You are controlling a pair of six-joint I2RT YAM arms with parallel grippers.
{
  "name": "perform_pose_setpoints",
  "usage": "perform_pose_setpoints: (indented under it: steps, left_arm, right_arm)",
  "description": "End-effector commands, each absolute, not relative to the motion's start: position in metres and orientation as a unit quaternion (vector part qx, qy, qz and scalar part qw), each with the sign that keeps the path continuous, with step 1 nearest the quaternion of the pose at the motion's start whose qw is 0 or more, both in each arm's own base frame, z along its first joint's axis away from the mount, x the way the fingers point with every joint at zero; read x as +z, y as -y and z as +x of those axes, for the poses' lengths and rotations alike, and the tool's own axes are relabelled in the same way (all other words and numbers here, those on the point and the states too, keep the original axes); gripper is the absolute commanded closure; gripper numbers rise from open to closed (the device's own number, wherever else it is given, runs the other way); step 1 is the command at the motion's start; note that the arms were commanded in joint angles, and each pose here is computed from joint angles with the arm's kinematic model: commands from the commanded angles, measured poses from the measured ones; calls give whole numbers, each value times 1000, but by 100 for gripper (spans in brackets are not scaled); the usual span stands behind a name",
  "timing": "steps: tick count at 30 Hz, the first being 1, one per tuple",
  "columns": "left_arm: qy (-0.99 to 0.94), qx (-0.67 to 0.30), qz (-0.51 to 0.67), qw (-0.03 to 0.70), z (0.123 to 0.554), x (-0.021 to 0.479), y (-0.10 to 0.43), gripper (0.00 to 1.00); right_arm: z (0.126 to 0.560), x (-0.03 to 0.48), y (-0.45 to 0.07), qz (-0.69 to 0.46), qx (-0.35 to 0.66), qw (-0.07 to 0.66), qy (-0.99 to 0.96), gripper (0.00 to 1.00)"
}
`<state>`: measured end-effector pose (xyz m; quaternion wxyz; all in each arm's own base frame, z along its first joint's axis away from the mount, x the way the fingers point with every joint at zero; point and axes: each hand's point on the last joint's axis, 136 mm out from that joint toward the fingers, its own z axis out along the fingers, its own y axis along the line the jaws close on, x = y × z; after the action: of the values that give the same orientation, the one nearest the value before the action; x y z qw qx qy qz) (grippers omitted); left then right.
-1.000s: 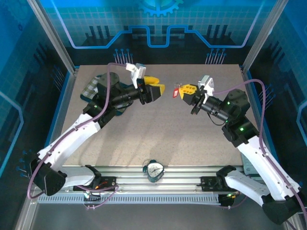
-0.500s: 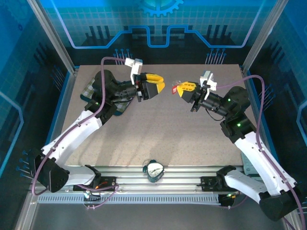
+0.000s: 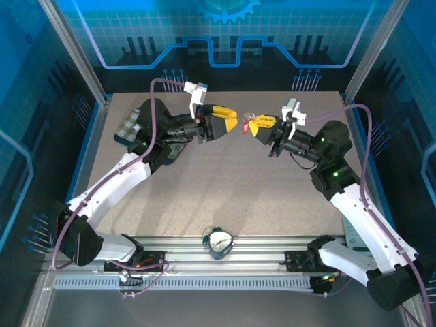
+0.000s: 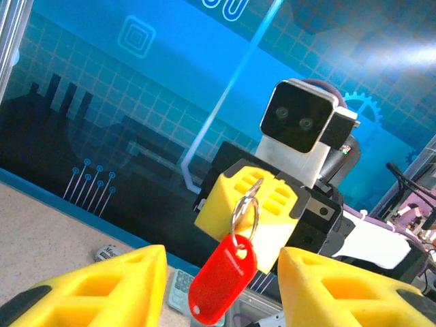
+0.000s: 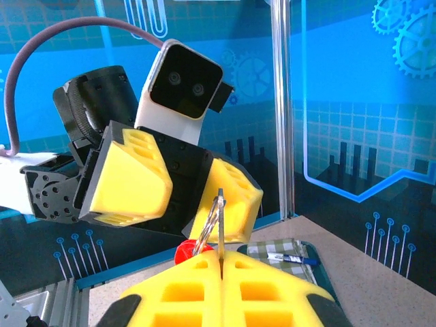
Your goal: Remove the keys from the keyring
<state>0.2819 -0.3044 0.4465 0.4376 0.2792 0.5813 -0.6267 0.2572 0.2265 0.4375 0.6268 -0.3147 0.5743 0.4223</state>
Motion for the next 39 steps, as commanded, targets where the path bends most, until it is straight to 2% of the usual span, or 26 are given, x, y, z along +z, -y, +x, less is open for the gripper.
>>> perform_pose_setpoints:
  steps: [1,20,27,33,39]
  left_arm:
    - [-557,-637,298,441,275,462,304,53]
    - [-549,-646,311,429,273,466,315,54]
    - [-550,-648,313,424,272,465,318,62]
    - [-549,-649,316,422,271,465,320,64]
    - [-547,-650,319,421,270,466,321,75]
  right_arm:
    - [257,446,-223,-315,426,637,-561,100]
    - [259,443,-227,-316,434,630,-562,100]
    - [258,442,-229,-317,435,628,-562,100]
    - [257,442,-230,-319,437,626,-561,100]
    - [256,442,-230,-318,436,628,-561,100]
